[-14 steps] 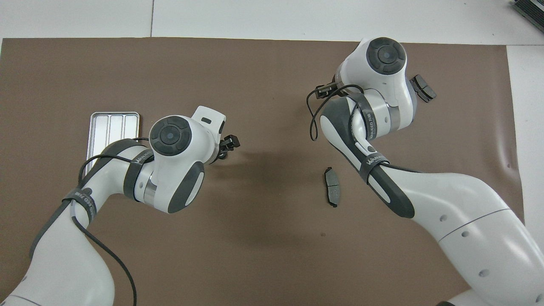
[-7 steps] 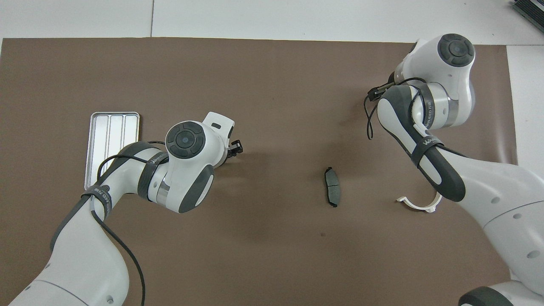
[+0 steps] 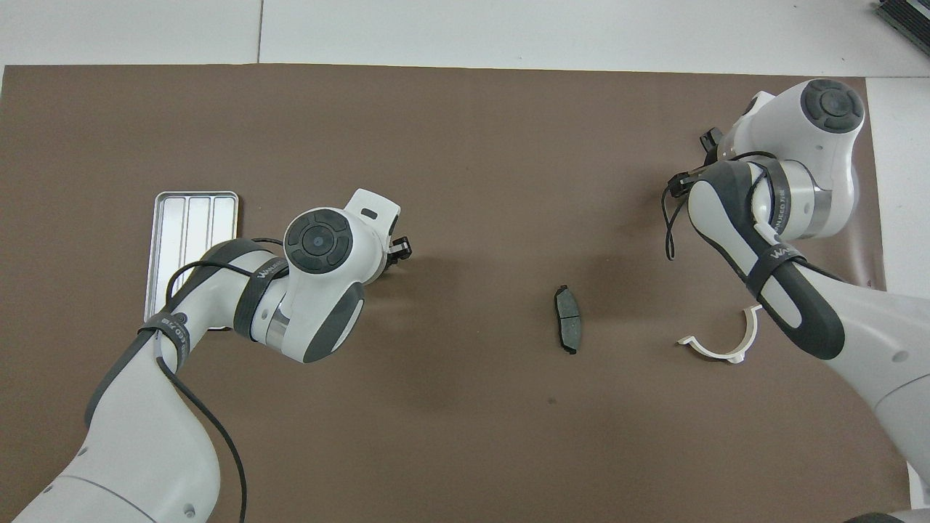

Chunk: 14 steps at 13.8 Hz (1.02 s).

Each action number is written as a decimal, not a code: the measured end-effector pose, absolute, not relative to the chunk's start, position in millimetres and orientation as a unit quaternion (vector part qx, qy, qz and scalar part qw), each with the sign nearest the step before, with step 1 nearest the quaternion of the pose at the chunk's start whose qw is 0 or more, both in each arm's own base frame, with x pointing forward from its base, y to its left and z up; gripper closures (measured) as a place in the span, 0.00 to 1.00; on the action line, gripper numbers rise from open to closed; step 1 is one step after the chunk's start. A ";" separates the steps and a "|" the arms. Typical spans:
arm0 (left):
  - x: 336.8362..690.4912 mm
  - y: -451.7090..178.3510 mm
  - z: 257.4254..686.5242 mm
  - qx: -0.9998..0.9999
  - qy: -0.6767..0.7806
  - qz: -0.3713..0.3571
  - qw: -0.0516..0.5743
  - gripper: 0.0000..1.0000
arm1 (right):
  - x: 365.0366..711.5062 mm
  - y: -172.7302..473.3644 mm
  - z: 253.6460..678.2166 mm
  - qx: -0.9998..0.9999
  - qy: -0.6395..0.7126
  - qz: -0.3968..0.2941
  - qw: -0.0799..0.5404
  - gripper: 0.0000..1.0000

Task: Pick bearing gear from pile to tray
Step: 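Lower the second bearing onto the tray and open the left gripper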

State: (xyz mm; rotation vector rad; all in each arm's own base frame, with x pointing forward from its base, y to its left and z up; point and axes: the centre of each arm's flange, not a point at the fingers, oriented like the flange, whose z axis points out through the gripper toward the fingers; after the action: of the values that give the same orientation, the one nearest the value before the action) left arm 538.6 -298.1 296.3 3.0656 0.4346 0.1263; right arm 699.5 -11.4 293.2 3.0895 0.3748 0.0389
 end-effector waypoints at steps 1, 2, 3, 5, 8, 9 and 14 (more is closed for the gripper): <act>538.5 -298.4 295.3 0.989 0.140 0.040 0.021 0.39 | 695.6 -14.0 290.7 0.993 0.119 0.006 0.014 0.40; 538.7 -298.1 294.7 0.989 0.140 0.040 0.021 0.47 | 692.6 -16.6 289.4 0.993 0.117 0.000 0.014 0.40; 539.9 -296.3 296.2 0.989 0.140 0.043 0.020 0.61 | 690.6 -18.8 289.5 0.993 0.115 -0.006 0.013 0.50; 540.6 -296.3 296.2 0.989 0.140 0.045 0.022 0.65 | 687.5 -21.3 290.6 0.993 0.113 -0.017 0.012 0.57; 547.3 -295.1 302.4 0.988 0.144 0.050 0.024 0.65 | 684.9 -22.1 294.7 0.993 0.113 -0.025 0.012 0.67; 555.1 -290.5 310.8 0.987 0.149 0.050 0.022 0.65 | 684.3 -22.2 297.4 0.993 0.112 -0.026 0.012 0.74; 607.0 -171.9 388.0 0.980 0.193 0.057 0.010 0.65 | 683.5 -28.3 303.7 0.994 0.108 -0.023 0.013 0.76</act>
State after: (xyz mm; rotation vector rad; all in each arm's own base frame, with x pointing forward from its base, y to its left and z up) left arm 607.0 -171.9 388.0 3.0577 0.6012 0.1770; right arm 683.5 -28.3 303.7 3.0962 0.3363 -0.0709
